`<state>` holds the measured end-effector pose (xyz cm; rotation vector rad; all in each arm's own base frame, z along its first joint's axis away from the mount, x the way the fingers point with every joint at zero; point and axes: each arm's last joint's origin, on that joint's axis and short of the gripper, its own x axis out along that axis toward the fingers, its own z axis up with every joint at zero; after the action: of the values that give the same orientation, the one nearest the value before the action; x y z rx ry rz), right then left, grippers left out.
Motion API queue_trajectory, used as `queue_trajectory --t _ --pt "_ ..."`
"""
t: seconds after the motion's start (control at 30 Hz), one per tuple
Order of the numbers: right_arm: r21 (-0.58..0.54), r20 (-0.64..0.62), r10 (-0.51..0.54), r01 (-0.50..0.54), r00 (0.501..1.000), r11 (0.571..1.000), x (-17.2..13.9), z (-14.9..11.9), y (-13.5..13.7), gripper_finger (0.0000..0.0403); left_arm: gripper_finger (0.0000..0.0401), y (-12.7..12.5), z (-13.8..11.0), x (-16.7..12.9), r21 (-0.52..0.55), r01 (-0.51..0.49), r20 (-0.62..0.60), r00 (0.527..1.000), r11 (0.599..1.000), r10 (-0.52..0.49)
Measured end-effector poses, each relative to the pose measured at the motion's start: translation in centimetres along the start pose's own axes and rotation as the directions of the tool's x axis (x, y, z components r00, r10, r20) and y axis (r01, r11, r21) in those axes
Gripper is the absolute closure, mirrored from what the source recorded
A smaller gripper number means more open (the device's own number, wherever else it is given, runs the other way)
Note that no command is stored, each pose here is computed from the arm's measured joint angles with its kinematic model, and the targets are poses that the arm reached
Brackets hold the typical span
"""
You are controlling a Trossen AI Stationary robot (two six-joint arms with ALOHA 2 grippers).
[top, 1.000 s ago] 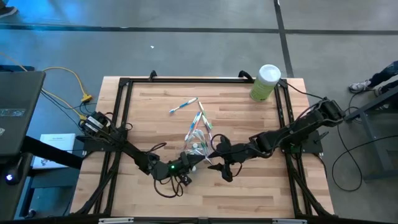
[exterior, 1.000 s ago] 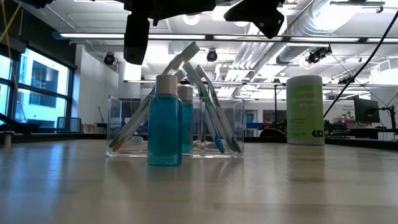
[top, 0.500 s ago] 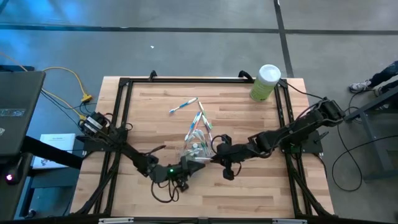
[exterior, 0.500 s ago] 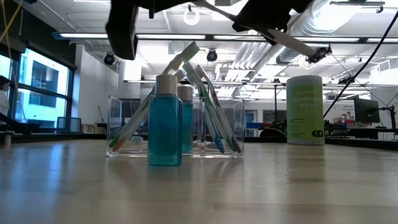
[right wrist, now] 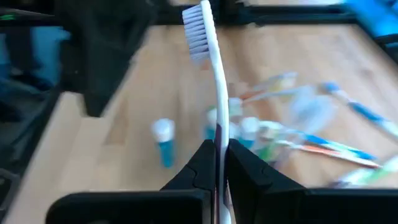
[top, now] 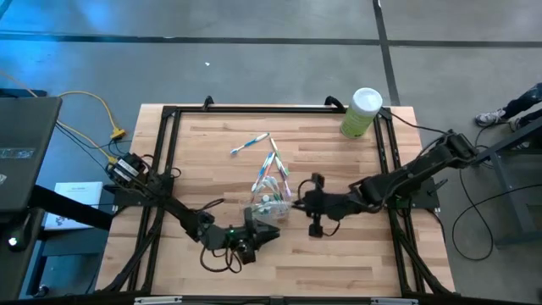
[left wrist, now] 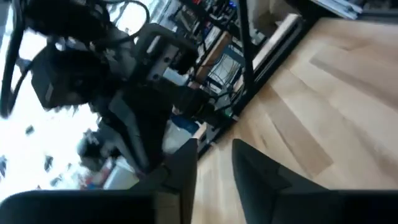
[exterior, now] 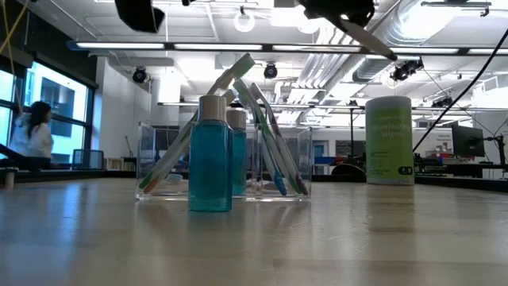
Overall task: Pick & Place toothbrushing station
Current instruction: Put the violet toothbrush into the transparent organizer
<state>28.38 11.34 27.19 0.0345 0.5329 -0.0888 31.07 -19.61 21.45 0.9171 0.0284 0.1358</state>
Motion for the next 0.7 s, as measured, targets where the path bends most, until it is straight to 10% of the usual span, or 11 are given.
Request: queue_trajectory --t 0.3,0.57,0.7 --pt "0.104 0.266 -0.051 0.024 0.963 0.994 -4.5 -2.2 -3.0 0.0388 0.0273 -0.5 0.7 -1.4 -0.024 -0.118 -0.161 0.981 0.993 0.112" --pt "-0.095 0.709 0.232 -0.236 0.666 0.967 -3.2 -6.9 -4.3 0.0391 0.0272 0.0 0.6 -2.0 -0.136 -0.321 -0.341 0.903 0.937 0.26" --pt "-0.161 0.716 0.291 -0.256 0.634 0.953 -0.5 -6.9 -4.3 0.0391 0.0272 0.5 0.4 -2.2 -0.16 -0.436 -0.44 0.835 0.886 0.331"
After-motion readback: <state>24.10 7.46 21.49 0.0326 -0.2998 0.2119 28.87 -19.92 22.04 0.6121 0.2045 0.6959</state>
